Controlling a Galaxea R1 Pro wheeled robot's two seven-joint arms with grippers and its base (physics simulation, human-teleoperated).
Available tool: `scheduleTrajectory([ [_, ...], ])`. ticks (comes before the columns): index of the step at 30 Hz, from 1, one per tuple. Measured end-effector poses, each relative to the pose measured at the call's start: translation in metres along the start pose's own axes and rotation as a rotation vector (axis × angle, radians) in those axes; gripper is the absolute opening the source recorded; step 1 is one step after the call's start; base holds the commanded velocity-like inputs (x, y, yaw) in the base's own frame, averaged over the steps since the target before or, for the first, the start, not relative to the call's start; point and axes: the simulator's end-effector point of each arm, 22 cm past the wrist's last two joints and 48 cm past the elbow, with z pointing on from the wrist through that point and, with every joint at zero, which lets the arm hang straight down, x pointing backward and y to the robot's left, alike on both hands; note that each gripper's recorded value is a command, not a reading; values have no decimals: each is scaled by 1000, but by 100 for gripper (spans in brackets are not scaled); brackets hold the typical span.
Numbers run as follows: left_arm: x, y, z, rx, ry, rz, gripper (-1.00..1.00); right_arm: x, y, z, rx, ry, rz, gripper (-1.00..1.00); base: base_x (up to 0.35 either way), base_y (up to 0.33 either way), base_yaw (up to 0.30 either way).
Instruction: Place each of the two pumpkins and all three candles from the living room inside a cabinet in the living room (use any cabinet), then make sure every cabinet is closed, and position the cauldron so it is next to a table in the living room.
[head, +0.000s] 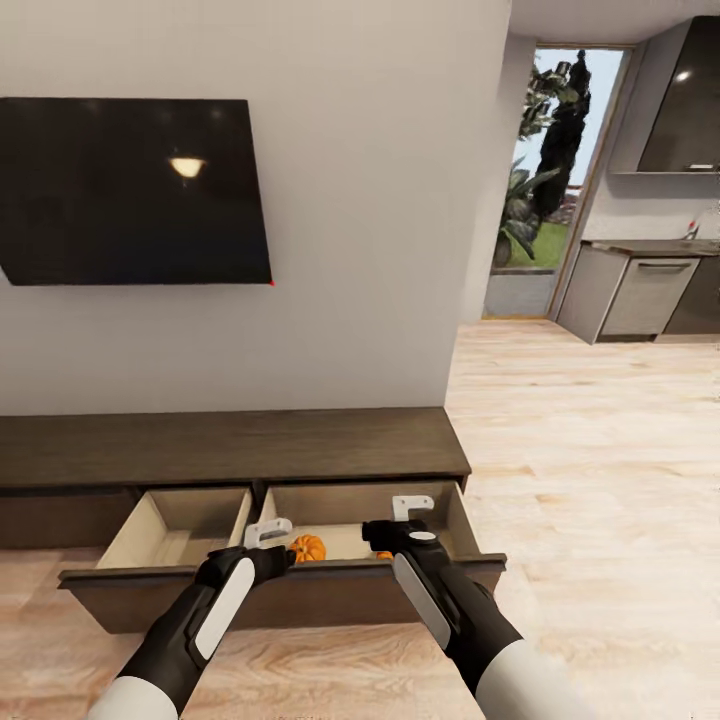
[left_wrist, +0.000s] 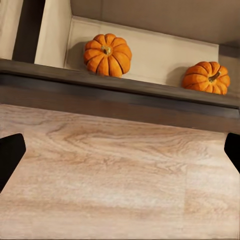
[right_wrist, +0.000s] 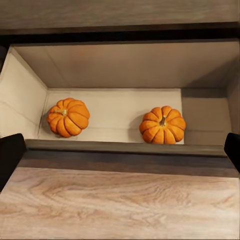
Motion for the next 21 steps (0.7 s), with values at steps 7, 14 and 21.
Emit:
scheduleTrajectory([
  [7,0,0,0,0,0,1,100,0,0,0,0,0,0,100,-224,0,0],
  [14,0,0,0,0,0,1,100,0,0,0,0,0,0,100,-196,0,0],
  [21,0,0,0,0,0,1,100,1,-1,0,1,1,0,100,-175,0,0],
])
